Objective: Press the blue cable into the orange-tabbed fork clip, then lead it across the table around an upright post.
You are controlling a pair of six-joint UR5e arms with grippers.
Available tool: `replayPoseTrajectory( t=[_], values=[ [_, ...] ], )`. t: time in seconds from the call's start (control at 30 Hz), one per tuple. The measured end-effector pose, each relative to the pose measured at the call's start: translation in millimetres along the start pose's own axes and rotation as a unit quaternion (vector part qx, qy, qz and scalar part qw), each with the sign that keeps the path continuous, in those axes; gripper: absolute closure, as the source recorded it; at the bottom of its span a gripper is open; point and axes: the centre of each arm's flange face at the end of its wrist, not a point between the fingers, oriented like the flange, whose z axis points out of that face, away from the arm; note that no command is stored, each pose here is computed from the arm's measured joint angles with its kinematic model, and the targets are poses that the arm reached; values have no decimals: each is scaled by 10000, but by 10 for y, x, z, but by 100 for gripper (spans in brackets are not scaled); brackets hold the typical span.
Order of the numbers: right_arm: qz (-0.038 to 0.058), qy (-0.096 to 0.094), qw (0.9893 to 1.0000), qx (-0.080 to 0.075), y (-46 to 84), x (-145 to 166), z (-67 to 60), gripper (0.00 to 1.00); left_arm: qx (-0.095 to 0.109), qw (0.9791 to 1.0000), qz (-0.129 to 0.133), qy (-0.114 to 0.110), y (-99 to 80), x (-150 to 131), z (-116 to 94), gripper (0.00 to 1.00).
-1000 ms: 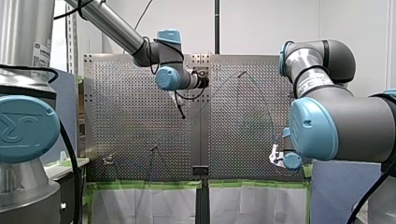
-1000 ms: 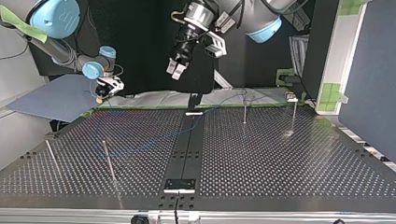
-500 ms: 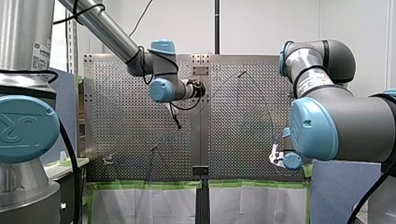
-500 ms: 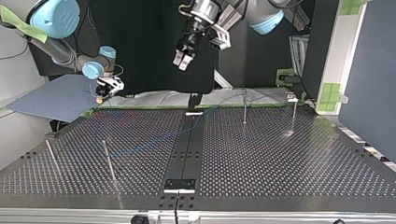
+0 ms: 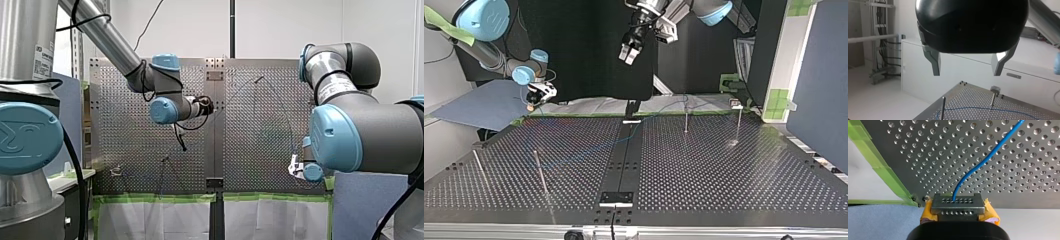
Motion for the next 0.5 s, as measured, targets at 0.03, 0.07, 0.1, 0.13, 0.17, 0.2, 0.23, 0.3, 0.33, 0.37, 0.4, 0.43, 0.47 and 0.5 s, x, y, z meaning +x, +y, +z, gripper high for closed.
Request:
replayPoseTrajectory(
  t=[0.03,0.07,0.1,0.13,0.17,0.2,0.23,0.3,0.33,0.37,0.4,0.43,0.47,0.5],
  values=[
    [0,1,10000,0,0,1,1,100,-24,10000,9,27,22,23,-31,0],
    [0,1,10000,0,0,1,1,100,-55,10000,21,57,46,47,-62,0],
    [0,3,10000,0,0,2,2,100,-110,9999,45,100,85,83,-103,0],
    [0,4,10000,0,-1,3,3,100,-156,9998,73,137,117,114,-132,0],
    [0,5,10000,1,-1,4,4,100,-201,9996,105,179,150,148,-160,0],
    [0,5,10000,1,-1,4,4,100,-260,9992,151,249,196,202,-202,0],
    [0,6,10000,1,-1,5,4,100,-299,9989,181,305,229,241,-235,0],
    [0,6,10000,1,-1,5,5,100,-366,9982,233,413,290,312,-308,0],
    [-1,10,10000,2,-2,7,7,100,-388,9979,250,454,311,337,-340,0],
    [-2,11,10000,2,-2,8,8,100,-408,9976,265,494,332,359,-373,0],
    [-3,12,10000,2,-2,9,9,100,-434,9972,289,542,358,387,-415,0],
    [-4,12,10000,3,-2,10,9,100,-451,9968,314,581,378,411,-446,0],
    [-5,13,10000,5,-3,10,9,100,-467,9964,346,622,400,440,-478,0],
    [-5,12,10000,5,-3,10,9,100,-481,9958,393,675,426,480,-520,0]
  ],
)
